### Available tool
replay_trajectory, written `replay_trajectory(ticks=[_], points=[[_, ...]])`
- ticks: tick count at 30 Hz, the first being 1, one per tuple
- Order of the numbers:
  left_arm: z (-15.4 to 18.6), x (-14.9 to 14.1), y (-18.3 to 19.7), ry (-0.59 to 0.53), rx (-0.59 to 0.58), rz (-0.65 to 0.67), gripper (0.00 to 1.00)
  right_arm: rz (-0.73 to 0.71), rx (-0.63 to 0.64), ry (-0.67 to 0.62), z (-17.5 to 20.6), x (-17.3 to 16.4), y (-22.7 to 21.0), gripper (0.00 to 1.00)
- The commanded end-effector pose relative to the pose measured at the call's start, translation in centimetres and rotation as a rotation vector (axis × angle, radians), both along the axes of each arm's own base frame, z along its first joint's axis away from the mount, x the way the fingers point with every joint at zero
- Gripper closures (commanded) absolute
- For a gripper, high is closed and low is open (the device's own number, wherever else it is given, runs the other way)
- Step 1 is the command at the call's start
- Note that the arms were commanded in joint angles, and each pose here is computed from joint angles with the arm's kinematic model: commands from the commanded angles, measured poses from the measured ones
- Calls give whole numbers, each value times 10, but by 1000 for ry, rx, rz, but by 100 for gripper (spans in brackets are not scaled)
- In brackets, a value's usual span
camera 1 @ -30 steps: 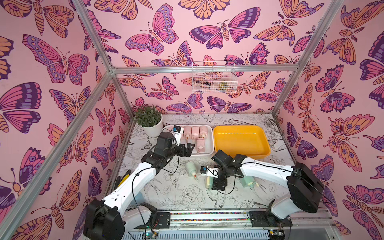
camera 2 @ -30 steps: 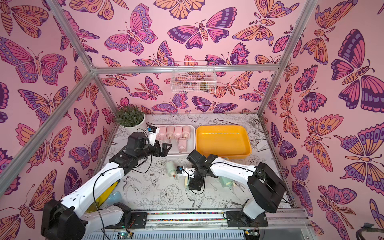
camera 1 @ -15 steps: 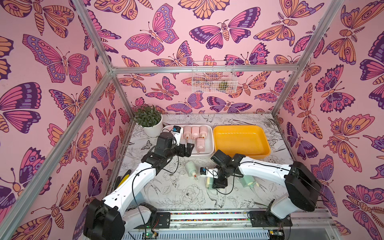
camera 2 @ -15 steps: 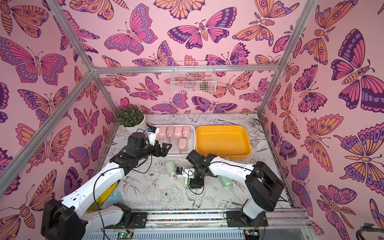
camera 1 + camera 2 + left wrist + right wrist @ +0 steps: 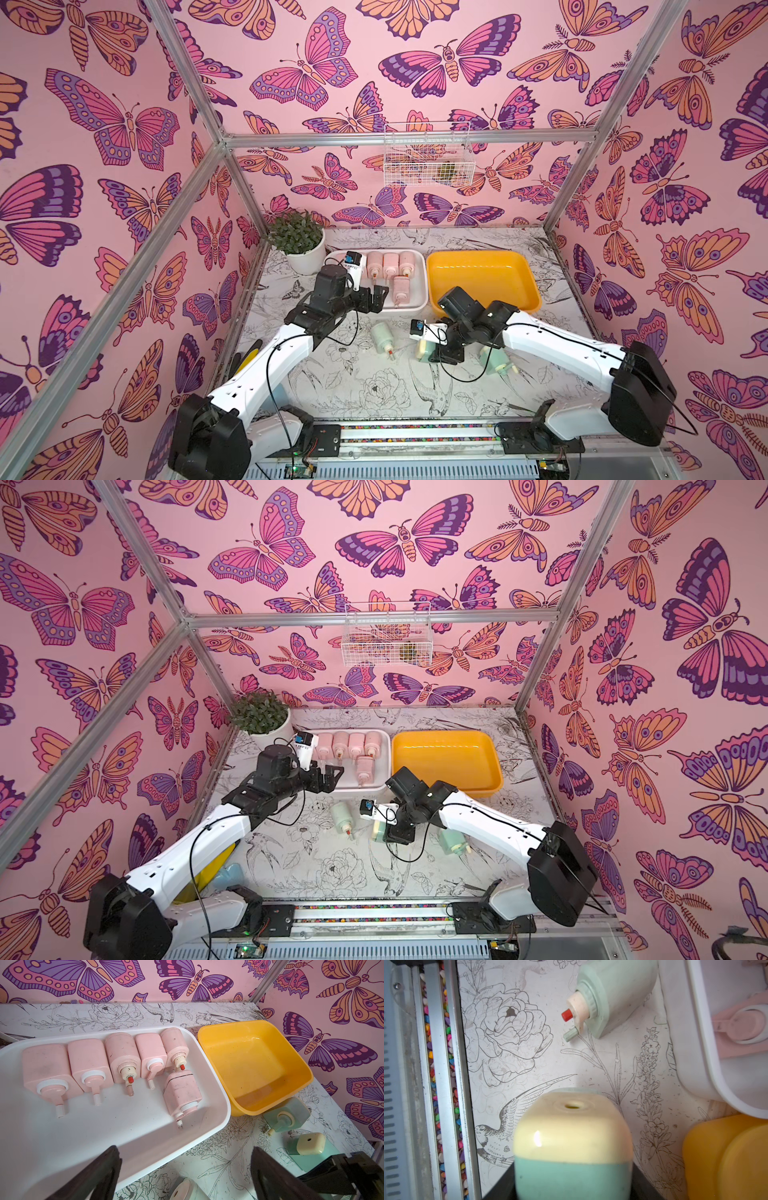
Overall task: Place the pencil sharpeners by color into the storage box
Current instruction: Place the pencil sharpener in the storage box.
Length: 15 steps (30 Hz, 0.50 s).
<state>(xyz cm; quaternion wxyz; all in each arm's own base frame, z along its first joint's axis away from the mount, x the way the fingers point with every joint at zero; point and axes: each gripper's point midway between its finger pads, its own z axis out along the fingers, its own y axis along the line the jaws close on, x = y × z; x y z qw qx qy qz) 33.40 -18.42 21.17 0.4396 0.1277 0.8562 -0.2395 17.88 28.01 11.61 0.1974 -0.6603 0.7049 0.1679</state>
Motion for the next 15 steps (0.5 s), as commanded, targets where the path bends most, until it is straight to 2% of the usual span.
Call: replay_trajectory(ticks=[1,5,9,15], points=[[2,3,-3,-1,-17,13,0,-36,35,-33,20,14,-4,89],[2,4,-3,2,-20,18,0,-145,70,-43,35,37,-13,85],[2,6,-3,4,-22,19,0,-303,163,-45,58,75,-28,83],[2,7,-4,12,-23,20,0,-543,262,-154,91,138,-67,84]])
